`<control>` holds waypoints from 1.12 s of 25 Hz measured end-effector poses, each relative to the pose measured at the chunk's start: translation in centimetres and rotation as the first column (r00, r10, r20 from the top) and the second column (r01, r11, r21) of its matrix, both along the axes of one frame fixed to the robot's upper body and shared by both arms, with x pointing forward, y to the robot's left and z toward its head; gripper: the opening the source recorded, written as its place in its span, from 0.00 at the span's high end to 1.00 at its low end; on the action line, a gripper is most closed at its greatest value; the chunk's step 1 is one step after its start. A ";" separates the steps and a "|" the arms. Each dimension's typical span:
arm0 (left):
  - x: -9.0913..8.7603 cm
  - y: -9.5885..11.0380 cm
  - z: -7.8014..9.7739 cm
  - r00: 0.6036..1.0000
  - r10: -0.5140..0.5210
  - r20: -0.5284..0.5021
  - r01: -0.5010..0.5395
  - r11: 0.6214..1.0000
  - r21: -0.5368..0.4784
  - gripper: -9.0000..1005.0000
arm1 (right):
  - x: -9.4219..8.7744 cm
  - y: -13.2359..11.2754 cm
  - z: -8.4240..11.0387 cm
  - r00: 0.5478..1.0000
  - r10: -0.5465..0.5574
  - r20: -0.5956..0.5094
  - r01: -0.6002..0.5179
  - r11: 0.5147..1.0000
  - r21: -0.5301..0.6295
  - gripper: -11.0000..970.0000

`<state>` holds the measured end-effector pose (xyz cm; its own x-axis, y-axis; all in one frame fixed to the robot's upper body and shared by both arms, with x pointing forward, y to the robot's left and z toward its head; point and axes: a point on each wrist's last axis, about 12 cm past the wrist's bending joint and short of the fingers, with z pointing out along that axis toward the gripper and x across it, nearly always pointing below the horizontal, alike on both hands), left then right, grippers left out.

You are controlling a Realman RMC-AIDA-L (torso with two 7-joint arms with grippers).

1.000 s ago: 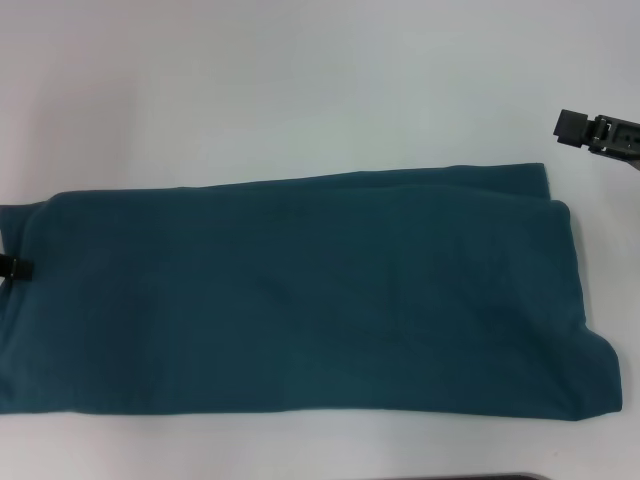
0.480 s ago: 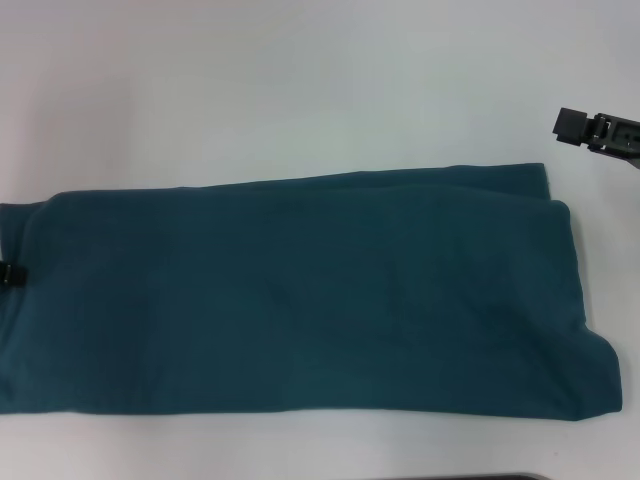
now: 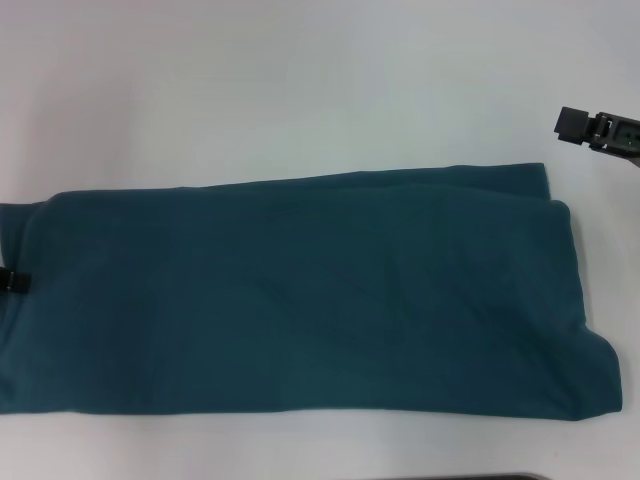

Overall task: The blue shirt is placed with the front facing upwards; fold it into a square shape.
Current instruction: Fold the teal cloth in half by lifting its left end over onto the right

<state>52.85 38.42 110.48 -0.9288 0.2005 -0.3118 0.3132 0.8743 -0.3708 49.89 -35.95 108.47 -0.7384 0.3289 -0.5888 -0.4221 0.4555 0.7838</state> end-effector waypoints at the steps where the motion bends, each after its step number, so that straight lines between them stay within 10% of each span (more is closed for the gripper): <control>1: 0.0 -0.1 0.0 1.000 -0.003 -0.001 0.003 1.000 -0.001 0.49 | 0.0 0.0 0.0 1.000 0.000 0.000 0.000 1.000 0.000 0.37; 28: 0.7 -1.4 -0.2 0.999 -0.041 0.003 0.041 0.999 0.011 0.50 | 0.0 0.0 0.0 1.000 0.000 -0.001 0.000 1.000 0.001 0.37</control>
<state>53.50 36.99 110.25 -0.9187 0.2424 -0.3119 0.3504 0.8647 -0.3600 49.87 -35.93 108.44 -0.7389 0.3296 -0.5877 -0.4213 0.4547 0.7847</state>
